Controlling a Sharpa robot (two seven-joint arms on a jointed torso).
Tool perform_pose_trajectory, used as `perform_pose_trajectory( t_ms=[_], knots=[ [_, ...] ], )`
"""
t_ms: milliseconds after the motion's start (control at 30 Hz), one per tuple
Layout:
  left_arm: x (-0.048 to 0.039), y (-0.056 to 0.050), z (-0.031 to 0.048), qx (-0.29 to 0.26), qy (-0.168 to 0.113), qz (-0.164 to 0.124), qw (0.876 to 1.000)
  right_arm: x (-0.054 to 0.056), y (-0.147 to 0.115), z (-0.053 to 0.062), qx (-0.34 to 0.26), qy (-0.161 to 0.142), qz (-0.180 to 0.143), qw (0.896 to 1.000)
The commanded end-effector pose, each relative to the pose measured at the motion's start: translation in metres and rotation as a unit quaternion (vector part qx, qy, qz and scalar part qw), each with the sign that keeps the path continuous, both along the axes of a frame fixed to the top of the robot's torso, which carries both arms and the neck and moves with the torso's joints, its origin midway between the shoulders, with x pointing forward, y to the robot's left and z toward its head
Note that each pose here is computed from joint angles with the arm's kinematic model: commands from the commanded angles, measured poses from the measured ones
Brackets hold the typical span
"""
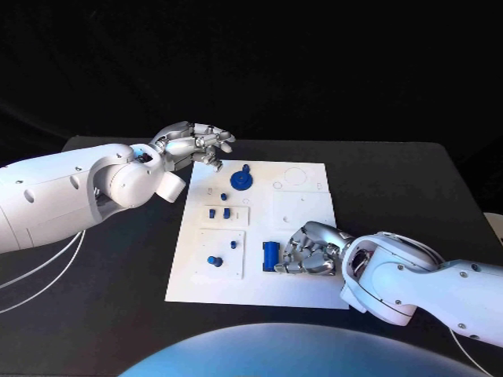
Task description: Assemble the parts on the task board
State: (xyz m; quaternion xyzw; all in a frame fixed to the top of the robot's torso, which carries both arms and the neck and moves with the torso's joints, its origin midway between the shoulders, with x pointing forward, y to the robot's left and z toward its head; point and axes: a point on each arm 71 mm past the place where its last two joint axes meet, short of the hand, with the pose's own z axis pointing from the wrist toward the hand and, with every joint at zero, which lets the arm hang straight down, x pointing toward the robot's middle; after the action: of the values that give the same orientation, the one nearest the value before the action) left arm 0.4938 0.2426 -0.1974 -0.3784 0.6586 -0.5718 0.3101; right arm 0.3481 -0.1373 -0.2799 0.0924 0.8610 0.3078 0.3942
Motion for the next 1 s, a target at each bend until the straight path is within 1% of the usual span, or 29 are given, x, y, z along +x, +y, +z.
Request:
perform_pose_trajectory(
  t_ms=[33, 200, 367, 467, 567, 700, 833, 1000],
  knots=[
    [-0.0006, -0.002, 0.0014, -0.011, -0.002, -0.007, 1.000, 0.003, -0.001, -0.001, -0.007, -0.009, -0.007, 1.000],
    [-0.0005, -0.002, 0.0014, -0.010, -0.002, -0.007, 1.000, 0.005, -0.001, -0.001, -0.009, -0.013, -0.012, 1.000],
    [-0.0005, -0.002, 0.0014, -0.010, -0.001, -0.007, 1.000, 0.004, -0.003, -0.001, -0.007, -0.014, -0.011, 1.000],
    [-0.0006, -0.002, 0.0014, -0.010, -0.001, -0.007, 1.000, 0.002, -0.007, 0.001, -0.001, -0.014, -0.010, 1.000],
    [-0.0006, -0.002, 0.0014, -0.010, -0.001, -0.006, 1.000, 0.000, -0.014, 0.007, 0.011, -0.018, -0.010, 1.000],
    [-0.0007, 0.000, 0.0015, -0.010, -0.002, -0.005, 1.000, 0.002, -0.034, 0.020, 0.021, -0.040, -0.019, 0.999],
    [-0.0010, 0.001, 0.0017, -0.010, -0.003, -0.004, 1.000, 0.006, -0.060, 0.031, 0.005, -0.070, -0.037, 0.997],
    [-0.0015, 0.001, 0.0018, -0.010, -0.003, -0.004, 1.000, 0.008, -0.088, 0.036, -0.029, -0.101, -0.056, 0.993]
  ],
)
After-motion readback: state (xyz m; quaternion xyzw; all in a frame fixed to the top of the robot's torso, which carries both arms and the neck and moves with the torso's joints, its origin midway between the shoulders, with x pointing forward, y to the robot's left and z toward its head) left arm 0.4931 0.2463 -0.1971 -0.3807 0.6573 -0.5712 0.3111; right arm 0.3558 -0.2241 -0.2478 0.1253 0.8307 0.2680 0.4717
